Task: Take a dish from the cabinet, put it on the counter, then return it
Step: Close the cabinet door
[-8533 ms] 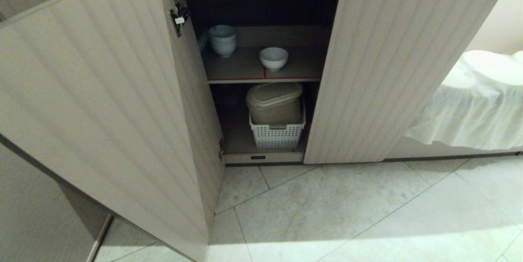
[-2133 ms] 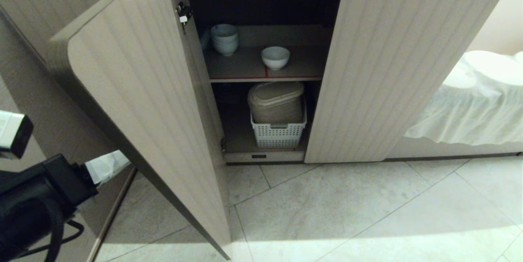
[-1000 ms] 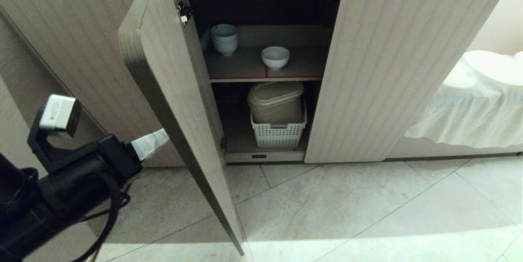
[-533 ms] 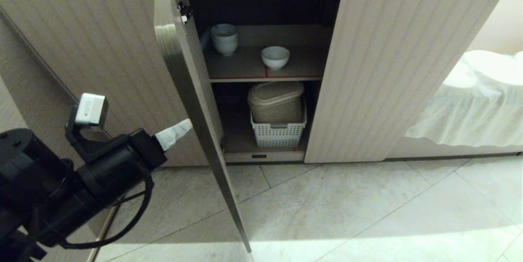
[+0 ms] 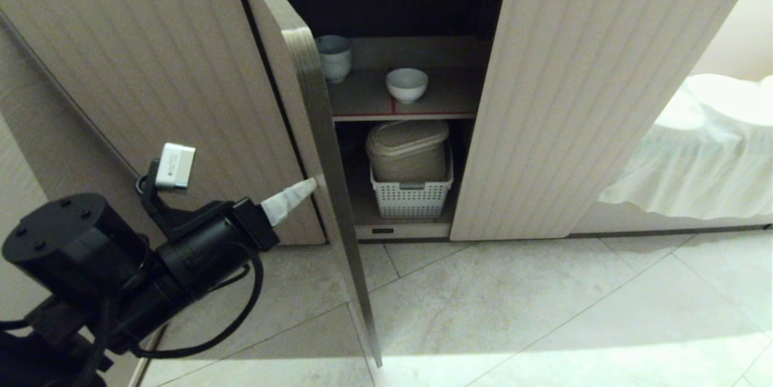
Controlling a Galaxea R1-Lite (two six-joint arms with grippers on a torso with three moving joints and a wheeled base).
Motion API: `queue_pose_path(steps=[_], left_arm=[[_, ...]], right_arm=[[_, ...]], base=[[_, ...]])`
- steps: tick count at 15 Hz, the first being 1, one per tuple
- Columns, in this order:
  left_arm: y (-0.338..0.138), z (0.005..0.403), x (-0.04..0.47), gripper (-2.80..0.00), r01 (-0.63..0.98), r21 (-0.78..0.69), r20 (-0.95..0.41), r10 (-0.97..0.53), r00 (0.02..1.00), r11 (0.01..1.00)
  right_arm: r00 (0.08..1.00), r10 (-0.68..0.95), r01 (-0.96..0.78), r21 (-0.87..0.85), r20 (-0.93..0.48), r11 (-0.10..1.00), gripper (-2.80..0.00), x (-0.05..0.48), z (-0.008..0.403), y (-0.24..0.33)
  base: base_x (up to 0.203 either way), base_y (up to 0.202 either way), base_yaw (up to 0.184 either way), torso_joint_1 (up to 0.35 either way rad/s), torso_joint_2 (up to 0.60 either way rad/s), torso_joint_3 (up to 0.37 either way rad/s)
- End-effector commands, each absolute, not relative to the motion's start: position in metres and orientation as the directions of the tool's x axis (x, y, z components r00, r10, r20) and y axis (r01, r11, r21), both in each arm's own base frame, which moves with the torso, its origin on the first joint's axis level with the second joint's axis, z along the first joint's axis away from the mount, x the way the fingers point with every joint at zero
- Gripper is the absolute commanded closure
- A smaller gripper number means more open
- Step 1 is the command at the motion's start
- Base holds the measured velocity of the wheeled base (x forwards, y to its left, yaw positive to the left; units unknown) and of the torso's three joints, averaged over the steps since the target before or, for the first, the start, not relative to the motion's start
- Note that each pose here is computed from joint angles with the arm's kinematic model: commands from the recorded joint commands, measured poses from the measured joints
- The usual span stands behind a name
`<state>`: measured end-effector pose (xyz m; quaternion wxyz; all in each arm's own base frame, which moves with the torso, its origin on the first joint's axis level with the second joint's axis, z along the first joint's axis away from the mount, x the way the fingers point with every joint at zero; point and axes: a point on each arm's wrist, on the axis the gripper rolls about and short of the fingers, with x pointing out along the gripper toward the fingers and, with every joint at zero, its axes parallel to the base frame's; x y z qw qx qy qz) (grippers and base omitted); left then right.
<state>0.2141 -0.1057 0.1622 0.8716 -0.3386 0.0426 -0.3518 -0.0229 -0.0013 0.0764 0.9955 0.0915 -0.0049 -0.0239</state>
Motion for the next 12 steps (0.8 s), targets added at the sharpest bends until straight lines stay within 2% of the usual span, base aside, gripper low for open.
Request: queue_pose_path(steps=[1,6,12], left_arm=[[-0.110,0.170,0.220,0.00,0.615,-0.608,0.205,-0.648,0.733,0.503],[-0.119,0.183,0.234,0.00,0.678,-0.568,0.257,-0.682,0.684,0.466],[-0.136,0.174,0.267,0.00,0.688,-0.539,0.247,-0.690,0.681,0.486]], right_arm=[[0.999,-0.048,0.046,0.185,0.006,0.982,0.00,-0.023,0.076,-0.001],[0.999,-0.049,0.047,0.183,0.006,0.982,0.00,-0.023,0.076,-0.001],[0.999,-0.049,0.047,0.183,0.006,0.982,0.00,-0.023,0.076,-0.001]], base=[[0.000,0.000,0.000,0.000,0.00,0.000],[0.000,0.000,0.000,0.000,0.00,0.000],[0.000,0.000,0.000,0.000,0.00,0.000]])
